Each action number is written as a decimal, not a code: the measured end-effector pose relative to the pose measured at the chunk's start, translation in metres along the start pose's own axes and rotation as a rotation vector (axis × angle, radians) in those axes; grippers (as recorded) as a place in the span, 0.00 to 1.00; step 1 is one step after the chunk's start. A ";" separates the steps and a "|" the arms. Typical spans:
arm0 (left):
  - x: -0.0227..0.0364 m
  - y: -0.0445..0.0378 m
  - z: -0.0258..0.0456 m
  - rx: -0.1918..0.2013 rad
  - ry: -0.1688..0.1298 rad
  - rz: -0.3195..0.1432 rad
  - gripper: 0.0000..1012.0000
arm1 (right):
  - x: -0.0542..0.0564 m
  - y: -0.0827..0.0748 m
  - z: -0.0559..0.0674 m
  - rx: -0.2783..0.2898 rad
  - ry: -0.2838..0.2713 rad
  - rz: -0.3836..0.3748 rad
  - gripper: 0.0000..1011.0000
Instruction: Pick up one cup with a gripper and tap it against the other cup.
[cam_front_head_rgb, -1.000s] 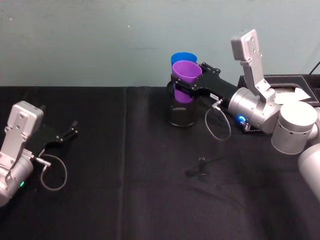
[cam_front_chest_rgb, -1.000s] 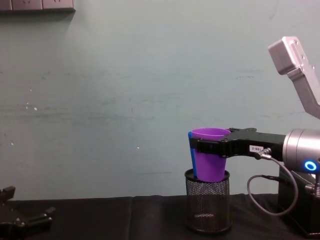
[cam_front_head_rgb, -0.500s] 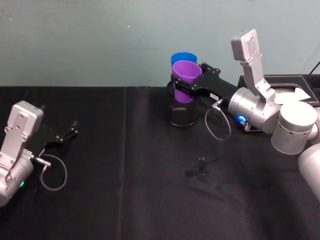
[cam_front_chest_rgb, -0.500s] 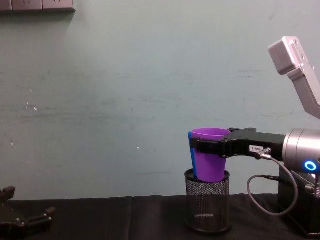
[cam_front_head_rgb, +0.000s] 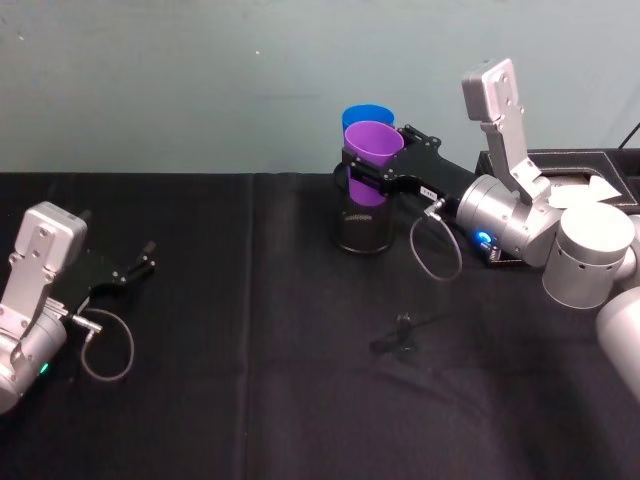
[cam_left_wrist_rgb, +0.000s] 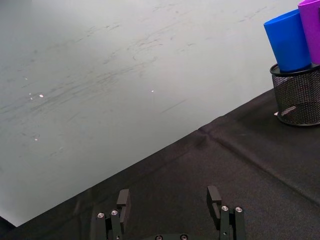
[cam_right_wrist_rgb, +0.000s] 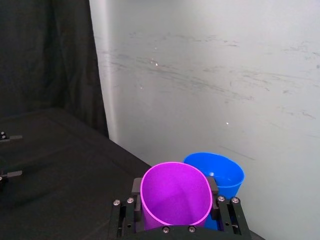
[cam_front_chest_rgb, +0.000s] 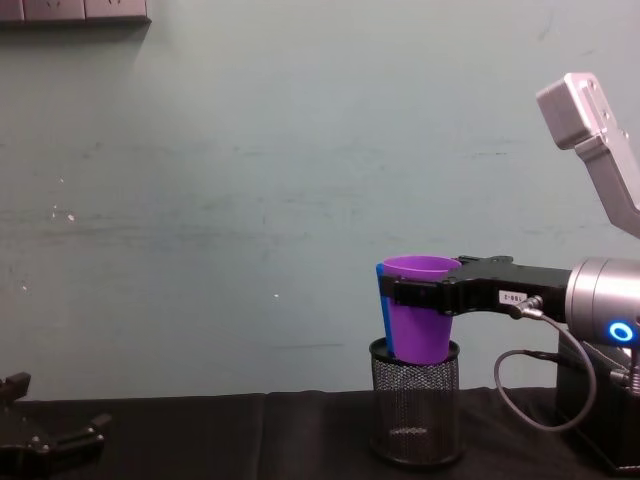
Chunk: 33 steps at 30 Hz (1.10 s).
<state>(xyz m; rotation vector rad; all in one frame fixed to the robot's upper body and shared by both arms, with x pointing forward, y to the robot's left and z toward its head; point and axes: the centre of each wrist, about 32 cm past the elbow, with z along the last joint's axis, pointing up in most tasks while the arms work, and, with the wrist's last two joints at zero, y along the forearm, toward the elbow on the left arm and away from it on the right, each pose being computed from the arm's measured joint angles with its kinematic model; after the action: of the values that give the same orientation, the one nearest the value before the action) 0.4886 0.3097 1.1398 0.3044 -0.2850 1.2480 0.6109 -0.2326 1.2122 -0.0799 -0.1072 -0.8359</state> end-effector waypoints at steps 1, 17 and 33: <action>0.0000 0.0000 0.0000 0.000 0.000 0.000 0.99 | 0.000 0.000 0.000 0.000 0.000 0.000 0.73; 0.0000 0.0000 0.0000 0.000 0.000 0.000 0.99 | 0.000 0.000 0.000 0.000 0.000 0.000 0.73; 0.0000 0.0000 0.0000 0.000 0.000 0.000 0.99 | -0.004 -0.008 -0.004 0.019 -0.026 0.032 0.73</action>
<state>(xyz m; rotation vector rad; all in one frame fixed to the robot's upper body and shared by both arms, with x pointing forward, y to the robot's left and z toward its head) 0.4886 0.3097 1.1398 0.3044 -0.2851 1.2479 0.6023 -0.2352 1.2078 -0.0740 -0.1378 -0.8023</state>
